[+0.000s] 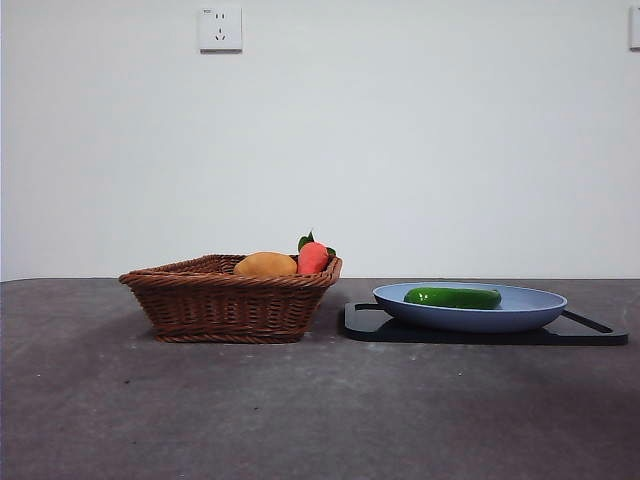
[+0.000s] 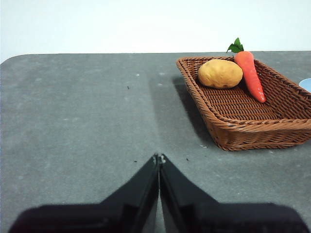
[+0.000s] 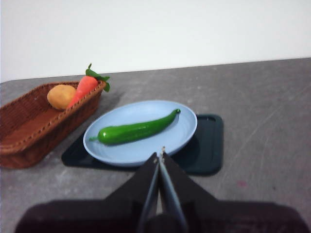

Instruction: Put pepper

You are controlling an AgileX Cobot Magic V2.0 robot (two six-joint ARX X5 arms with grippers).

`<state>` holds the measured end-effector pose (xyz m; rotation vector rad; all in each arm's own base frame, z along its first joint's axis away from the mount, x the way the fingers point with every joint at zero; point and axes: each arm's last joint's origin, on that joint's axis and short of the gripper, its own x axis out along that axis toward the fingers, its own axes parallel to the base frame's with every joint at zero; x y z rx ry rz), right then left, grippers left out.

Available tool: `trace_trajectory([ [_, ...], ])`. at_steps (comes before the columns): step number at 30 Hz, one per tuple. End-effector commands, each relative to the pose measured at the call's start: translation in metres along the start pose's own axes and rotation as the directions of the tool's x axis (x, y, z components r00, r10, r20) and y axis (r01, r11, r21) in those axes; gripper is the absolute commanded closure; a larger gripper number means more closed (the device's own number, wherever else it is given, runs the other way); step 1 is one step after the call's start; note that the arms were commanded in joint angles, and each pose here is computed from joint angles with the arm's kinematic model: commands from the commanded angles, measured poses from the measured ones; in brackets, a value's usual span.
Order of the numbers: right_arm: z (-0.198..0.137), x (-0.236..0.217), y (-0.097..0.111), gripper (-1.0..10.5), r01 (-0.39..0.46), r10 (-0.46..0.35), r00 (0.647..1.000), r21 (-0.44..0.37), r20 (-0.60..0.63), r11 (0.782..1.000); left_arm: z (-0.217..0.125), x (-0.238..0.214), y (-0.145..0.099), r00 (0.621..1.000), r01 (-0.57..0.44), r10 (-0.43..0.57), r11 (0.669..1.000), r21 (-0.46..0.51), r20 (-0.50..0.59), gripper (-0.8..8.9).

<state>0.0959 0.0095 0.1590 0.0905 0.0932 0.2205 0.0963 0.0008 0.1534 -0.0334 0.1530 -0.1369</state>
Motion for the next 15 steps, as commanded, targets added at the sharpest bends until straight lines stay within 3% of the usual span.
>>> trace_trajectory([
  [1, -0.0038, 0.0002, -0.0006, 9.4, 0.008, -0.007, 1.000, 0.015, -0.023, 1.000, -0.0025, 0.0008, 0.0004, 1.000, -0.001, 0.001, 1.000, -0.008, 0.001, 8.05],
  [5, -0.0086, 0.0000, -0.0009, 9.4, 0.011, -0.009, 0.997, 0.031, -0.072, 0.999, -0.0025, 0.0008, 0.0004, 1.000, -0.001, 0.001, 1.000, -0.008, 0.001, 8.05],
  [15, -0.0070, 0.0000, -0.0008, 9.4, 0.011, -0.009, 0.998, 0.032, -0.057, 0.999, -0.0025, 0.0008, 0.0004, 1.000, -0.001, 0.001, 1.000, -0.008, 0.001, 8.05],
])
